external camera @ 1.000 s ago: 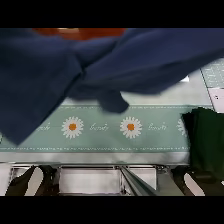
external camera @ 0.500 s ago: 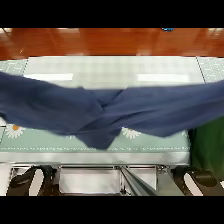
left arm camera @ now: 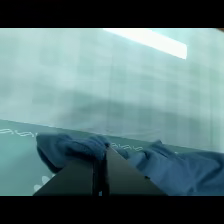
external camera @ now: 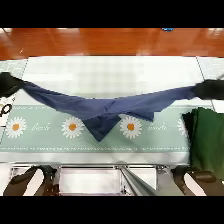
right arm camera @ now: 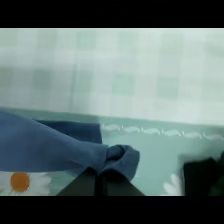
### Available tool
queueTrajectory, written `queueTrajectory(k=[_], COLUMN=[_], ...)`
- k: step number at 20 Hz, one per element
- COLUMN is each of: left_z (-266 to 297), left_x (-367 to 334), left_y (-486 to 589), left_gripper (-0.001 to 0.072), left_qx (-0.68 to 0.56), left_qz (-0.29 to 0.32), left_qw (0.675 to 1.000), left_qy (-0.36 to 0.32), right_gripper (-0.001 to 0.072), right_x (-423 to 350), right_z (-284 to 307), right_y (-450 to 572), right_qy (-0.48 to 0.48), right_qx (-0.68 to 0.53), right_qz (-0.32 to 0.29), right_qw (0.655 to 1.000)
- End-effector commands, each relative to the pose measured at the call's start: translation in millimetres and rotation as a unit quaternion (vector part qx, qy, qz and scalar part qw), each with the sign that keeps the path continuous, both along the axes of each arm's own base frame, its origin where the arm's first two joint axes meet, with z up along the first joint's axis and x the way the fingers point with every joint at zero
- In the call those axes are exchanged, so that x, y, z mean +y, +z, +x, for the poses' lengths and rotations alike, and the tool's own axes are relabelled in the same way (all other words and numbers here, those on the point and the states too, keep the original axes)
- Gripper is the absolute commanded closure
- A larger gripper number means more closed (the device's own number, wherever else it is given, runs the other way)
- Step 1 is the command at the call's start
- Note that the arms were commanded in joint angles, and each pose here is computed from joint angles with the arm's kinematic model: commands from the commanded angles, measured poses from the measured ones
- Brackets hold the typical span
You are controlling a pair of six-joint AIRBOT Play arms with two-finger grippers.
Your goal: Fold the shirts.
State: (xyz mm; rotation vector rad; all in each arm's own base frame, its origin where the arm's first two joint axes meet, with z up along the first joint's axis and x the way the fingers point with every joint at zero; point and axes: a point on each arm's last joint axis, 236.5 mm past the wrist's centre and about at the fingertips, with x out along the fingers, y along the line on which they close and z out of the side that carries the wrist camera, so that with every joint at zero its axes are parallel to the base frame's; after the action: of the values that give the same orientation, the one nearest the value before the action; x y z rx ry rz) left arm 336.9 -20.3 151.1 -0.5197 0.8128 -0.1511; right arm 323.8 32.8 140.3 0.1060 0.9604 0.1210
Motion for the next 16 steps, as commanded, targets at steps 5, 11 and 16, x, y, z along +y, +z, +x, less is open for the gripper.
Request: queueTrajectory(k=[5,11,16], left_z=[127.0,127.8,17.4], left_x=[-25.6,-29.6,8.1], left_y=[-88.2,-122.2,-176.8], left_gripper=[0.0687,0.0194,0.0196], left_qx=[0.040,0.107,0.317], left_qz=[-0.087,-0.081,-0.053], left_qw=[0.995,0.990,0.945], left_qy=[-0.011,-0.038,-0.049], right_gripper=[0.0691,0.0691,0.0691], right_x=[-9.2,-33.2,-59.6], right_z=[126.8,126.4,87.4], right_y=[-111.0,-147.6,-142.5], right_qy=[-0.065,-0.108,-0.085], right_qx=[0.046,0.104,0.155], right_qz=[0.097,0.141,0.162], right_qw=[0.992,0.979,0.971])
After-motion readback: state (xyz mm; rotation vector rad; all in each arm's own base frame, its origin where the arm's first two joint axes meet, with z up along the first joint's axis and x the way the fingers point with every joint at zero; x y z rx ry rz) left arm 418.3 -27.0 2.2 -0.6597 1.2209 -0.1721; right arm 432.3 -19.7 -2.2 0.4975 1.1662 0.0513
